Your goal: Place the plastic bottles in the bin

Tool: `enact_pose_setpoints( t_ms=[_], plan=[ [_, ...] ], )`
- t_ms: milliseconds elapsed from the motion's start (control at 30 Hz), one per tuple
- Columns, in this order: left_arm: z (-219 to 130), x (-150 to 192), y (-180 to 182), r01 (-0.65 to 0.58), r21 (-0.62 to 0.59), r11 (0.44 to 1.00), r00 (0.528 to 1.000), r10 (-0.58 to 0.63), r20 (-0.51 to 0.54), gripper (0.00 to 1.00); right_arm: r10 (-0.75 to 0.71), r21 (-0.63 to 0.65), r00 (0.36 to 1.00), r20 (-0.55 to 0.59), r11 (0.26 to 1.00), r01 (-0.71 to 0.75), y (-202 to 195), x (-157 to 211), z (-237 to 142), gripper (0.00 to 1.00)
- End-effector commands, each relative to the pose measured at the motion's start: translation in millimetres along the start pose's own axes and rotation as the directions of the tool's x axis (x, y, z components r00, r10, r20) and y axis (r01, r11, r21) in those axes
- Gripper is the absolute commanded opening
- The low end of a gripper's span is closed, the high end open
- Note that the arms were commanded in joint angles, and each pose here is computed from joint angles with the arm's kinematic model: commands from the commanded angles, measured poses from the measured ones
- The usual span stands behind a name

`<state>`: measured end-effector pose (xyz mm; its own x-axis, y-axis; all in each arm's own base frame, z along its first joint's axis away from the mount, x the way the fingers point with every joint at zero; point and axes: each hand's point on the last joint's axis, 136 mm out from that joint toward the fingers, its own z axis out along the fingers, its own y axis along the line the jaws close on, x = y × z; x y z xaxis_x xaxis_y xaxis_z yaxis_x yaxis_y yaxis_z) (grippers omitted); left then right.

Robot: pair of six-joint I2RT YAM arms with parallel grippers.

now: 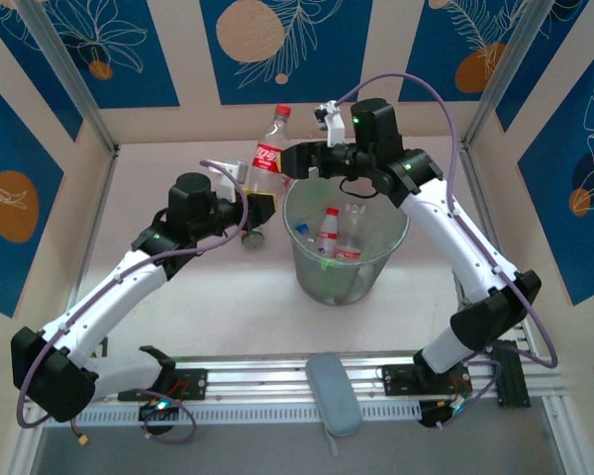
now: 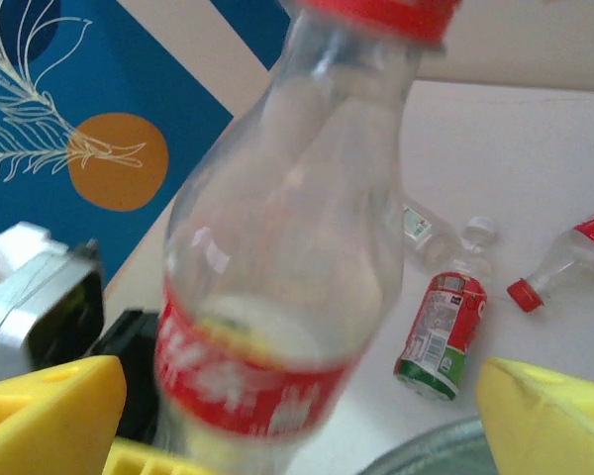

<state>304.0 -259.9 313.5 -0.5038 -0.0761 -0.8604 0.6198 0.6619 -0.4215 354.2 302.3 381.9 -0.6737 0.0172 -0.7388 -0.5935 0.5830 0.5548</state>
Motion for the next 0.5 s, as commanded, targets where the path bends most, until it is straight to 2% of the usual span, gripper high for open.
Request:
enact_pose_setpoints(
  t_ms=[0,133,367,467],
  plan=[
    [-5,-13,-28,-0.092,0.094,0.991,0.995,0.089,0.04,0.09,0.018,-0.052,0.999,0.049,0.999,-0.015,9,-20,5,0.92],
    [-5,-11,-33,-0.115,0.108,0.988,0.993,0.111,0.041,0.09,0.047,-0.071,0.998,0.032,0.996,-0.044,6,-20,17,0.89],
    [-1,-10,-26,-0.112,0.078,0.991,0.993,0.109,0.037,0.08,0.059,-0.114,0.998,0.016,0.992,-0.057,15,-18,15,0.64],
    [-2,-10,-27,-0.103,0.083,0.991,0.994,0.099,0.046,0.11,0.06,-0.12,0.998,0.025,0.991,-0.056,19,-20,10,0.61]
  ],
)
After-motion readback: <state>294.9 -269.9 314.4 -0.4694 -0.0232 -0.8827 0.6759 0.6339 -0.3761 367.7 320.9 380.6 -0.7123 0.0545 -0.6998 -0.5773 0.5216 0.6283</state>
